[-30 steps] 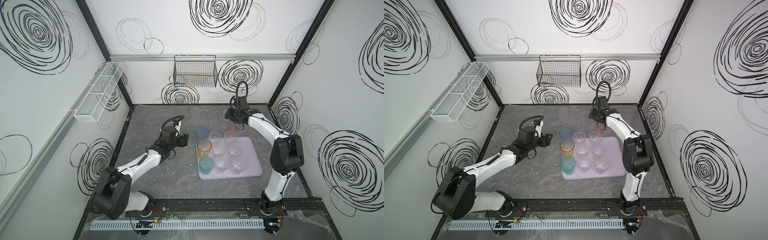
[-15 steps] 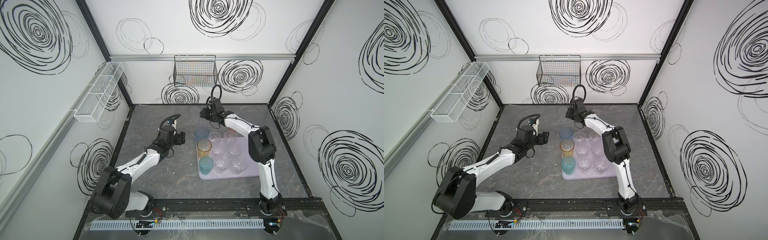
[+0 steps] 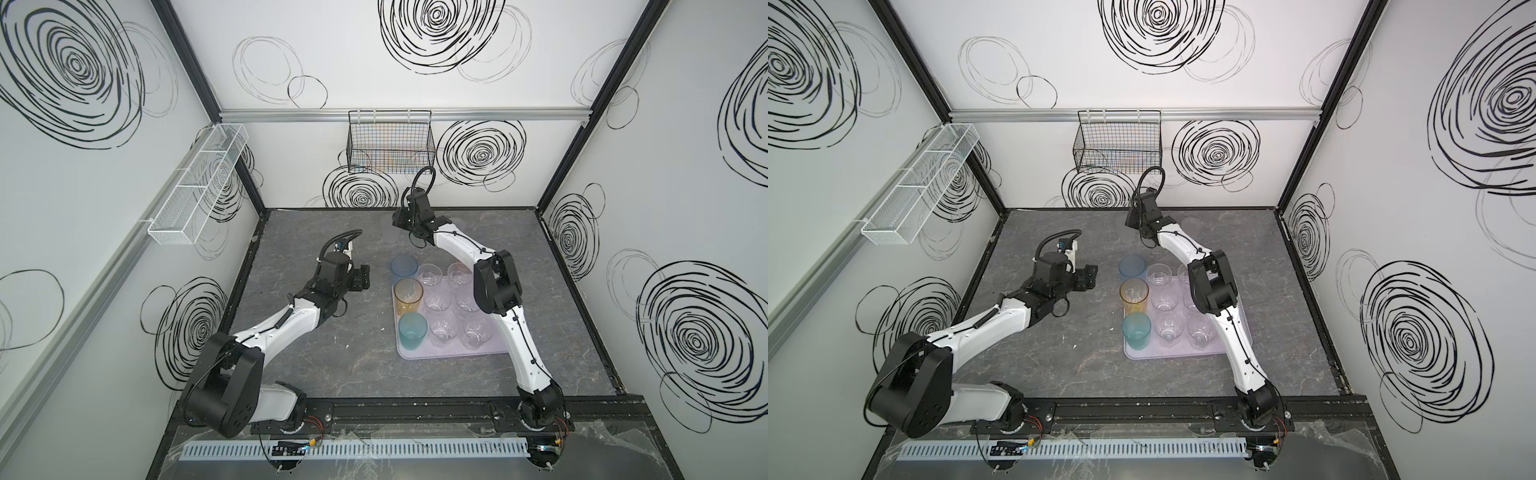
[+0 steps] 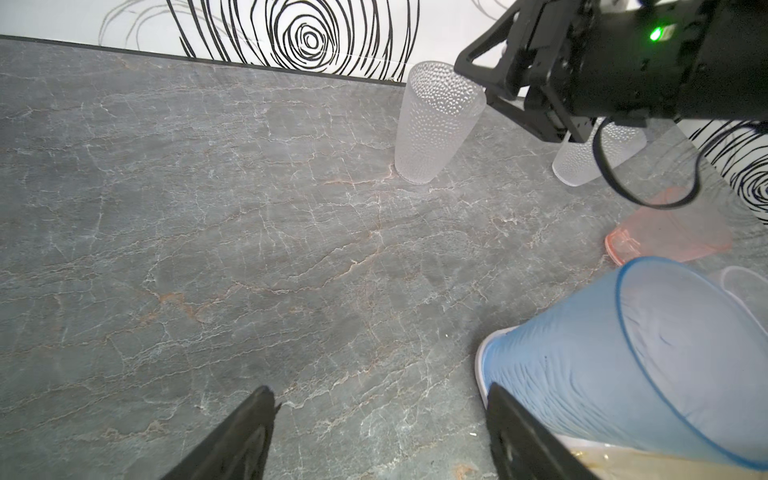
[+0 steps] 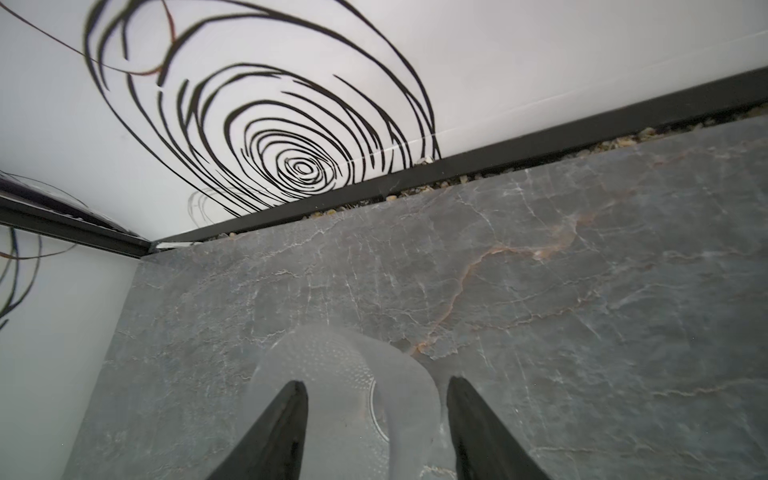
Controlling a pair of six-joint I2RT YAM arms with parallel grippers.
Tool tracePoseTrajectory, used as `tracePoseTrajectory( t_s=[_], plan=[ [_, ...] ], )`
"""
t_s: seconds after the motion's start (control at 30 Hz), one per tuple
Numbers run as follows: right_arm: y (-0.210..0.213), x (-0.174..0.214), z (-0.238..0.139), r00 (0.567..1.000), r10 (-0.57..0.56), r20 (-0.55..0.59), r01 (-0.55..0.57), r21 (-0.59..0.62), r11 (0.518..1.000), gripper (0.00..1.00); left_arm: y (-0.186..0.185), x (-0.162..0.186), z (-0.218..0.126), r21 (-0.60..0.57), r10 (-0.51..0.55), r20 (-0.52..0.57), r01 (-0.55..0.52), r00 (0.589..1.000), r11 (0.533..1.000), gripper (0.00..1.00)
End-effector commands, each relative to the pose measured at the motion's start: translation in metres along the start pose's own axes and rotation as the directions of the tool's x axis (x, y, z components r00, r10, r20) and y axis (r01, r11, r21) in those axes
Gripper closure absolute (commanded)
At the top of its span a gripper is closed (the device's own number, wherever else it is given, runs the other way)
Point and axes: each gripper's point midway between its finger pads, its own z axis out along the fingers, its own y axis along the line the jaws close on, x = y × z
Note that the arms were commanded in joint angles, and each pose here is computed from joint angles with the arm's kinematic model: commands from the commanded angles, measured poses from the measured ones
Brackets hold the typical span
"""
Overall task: Place the glasses into the tray
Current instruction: 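Close the right gripper on the frosted glass and lift it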
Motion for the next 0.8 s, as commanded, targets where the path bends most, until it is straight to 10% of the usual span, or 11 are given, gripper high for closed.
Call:
tracePoseTrajectory(
  t_s=[0.0, 0.43, 0.77],
  plan=[
    [-0.004, -0.006, 0.001, 0.999, -0.039, 0.009, 0.038, 0.036, 0.999, 0.50, 0.001, -0.006, 0.002, -0.001, 0.005, 0.032, -0.005, 0.999, 1.000, 0.17],
    [-0.009, -0.009, -0.011, 0.996, -0.085, -0.008, 0.085, 0.079, 0.993, 0.90, 0.001, -0.006, 0.002, -0.001, 0.000, 0.030, 0.000, 1.000, 1.000, 0.17],
    [0.037, -0.052, -0.073, 0.993, -0.097, 0.068, 0.097, -0.007, 0.995, 1.00, 0.004, -0.008, -0.001, -0.020, -0.003, 0.043, 0.004, 0.999, 1.000, 0.17]
  ],
)
